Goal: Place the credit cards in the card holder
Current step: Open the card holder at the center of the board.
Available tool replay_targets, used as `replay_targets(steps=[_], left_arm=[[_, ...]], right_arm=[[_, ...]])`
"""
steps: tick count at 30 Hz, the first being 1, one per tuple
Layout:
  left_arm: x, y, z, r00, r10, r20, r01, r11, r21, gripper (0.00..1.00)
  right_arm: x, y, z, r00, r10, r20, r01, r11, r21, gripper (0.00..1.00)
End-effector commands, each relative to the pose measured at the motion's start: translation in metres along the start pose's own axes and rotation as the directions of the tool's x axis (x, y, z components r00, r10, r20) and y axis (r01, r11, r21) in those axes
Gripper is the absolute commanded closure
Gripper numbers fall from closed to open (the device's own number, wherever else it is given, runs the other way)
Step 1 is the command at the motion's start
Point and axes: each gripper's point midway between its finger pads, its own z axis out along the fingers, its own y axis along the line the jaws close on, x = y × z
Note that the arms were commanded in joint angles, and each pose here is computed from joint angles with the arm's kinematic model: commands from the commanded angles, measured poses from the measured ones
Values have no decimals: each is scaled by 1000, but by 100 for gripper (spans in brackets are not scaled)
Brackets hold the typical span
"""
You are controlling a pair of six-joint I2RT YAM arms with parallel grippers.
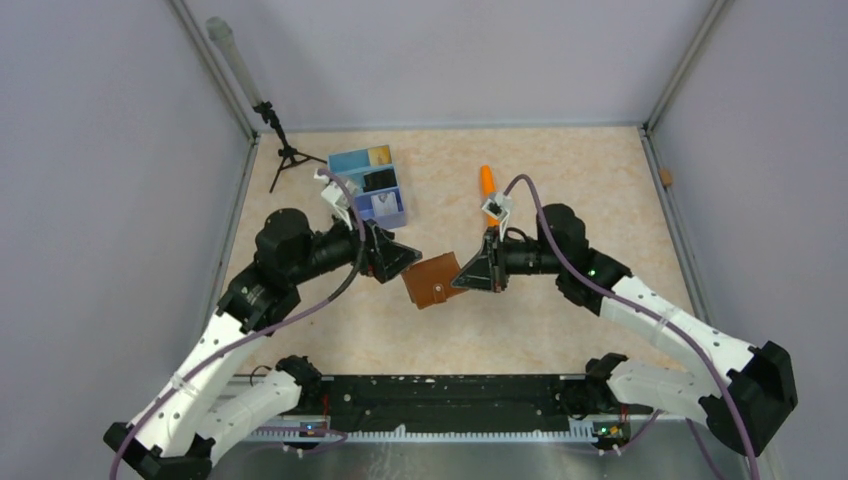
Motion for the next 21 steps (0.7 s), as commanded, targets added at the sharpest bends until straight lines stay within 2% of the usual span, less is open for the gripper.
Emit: replay_targets(steps=[1,6,12,21], left_arm=[[31,9,0,963,119,-240,-118,993,18,1],[61,-5,4,920,145,-365,-74,976,204,1],[71,-37,-1,912,155,-379,23,905,425,1],[80,-35,6,902,134,-409,66,896,440,3]], right_arm=[[10,31,-14,991,-84,-101,70,989,-131,100],[9,54,-23,987,-122,-108,94,968,-232,100],[10,59,-25,982,-142,-124,106,959,-261,100],[6,60,-22,977,-166,-131,124,952,-281,100]])
